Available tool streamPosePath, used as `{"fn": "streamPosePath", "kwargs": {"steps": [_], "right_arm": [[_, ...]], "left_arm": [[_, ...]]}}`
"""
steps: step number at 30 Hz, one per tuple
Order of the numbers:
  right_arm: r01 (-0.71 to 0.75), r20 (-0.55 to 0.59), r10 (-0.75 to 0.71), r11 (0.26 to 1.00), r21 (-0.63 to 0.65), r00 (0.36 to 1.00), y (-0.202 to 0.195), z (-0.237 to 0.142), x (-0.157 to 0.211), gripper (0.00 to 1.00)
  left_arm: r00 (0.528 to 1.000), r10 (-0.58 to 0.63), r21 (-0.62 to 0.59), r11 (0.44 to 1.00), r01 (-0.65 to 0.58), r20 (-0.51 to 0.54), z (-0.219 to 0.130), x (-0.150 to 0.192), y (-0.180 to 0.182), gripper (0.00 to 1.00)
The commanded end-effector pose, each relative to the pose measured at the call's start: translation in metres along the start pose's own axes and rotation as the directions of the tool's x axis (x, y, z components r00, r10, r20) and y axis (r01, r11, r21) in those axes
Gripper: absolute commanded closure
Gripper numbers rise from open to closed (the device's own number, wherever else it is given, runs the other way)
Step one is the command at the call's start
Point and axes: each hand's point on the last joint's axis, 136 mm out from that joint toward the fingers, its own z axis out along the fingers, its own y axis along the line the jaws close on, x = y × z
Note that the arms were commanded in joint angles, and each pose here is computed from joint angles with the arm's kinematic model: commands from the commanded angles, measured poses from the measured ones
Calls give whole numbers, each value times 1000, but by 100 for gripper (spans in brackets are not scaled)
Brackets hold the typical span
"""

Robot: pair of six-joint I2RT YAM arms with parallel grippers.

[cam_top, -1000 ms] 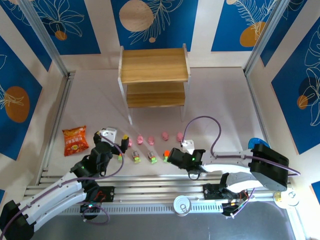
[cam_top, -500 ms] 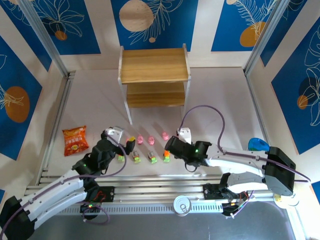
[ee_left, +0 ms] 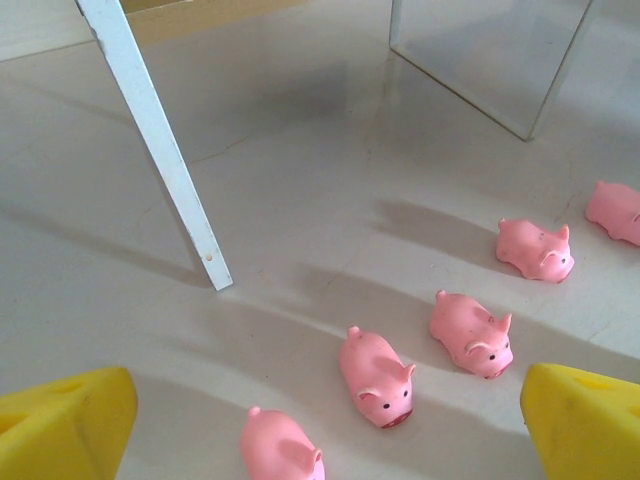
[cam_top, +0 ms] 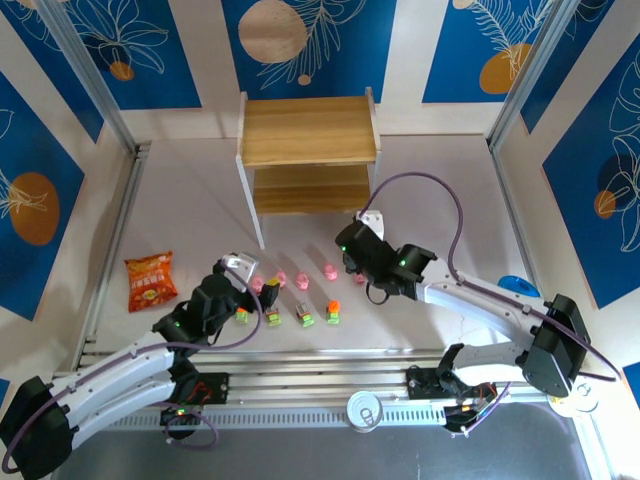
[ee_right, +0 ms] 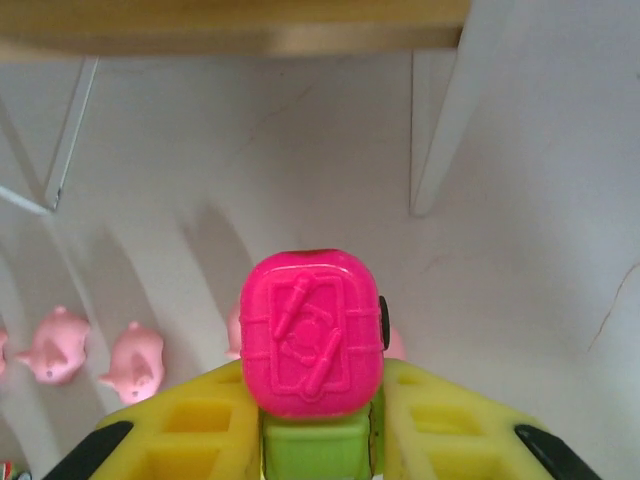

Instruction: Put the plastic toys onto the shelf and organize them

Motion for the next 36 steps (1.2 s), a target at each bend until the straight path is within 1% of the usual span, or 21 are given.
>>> {"fn": "streamPosePath", "kwargs": {"steps": [1,7,11,24,32,36], "right_arm": [[35,17,-34,999,-33,999,12,0,-24,80],[55,48,-54,998,-14,997,23,6,-59,80],[45,52,-46,999,3,998,25,16,-72,80],[8,72,-12,999,50,997,23,50,-82,79],[-26,116,15,996,87,993,13,56,-91,79],[-40,117,30,995,88,993,10,61,-95,79]], "left_arm": [[999,-8,17,1000,7,48,-1,-21,-4,1],[999,-6,16,1000,6,35,1,-19,-4,1],[999,-6,11,1000,5,34,2,-19,-4,1],[1000,-2,2,1000,2,27,3,-18,-2,1],[1000,-3,0,1000,3,26,3,-18,-2,1],[1000,-2,-2,1000,2,25,3,-18,-2,1]]}}
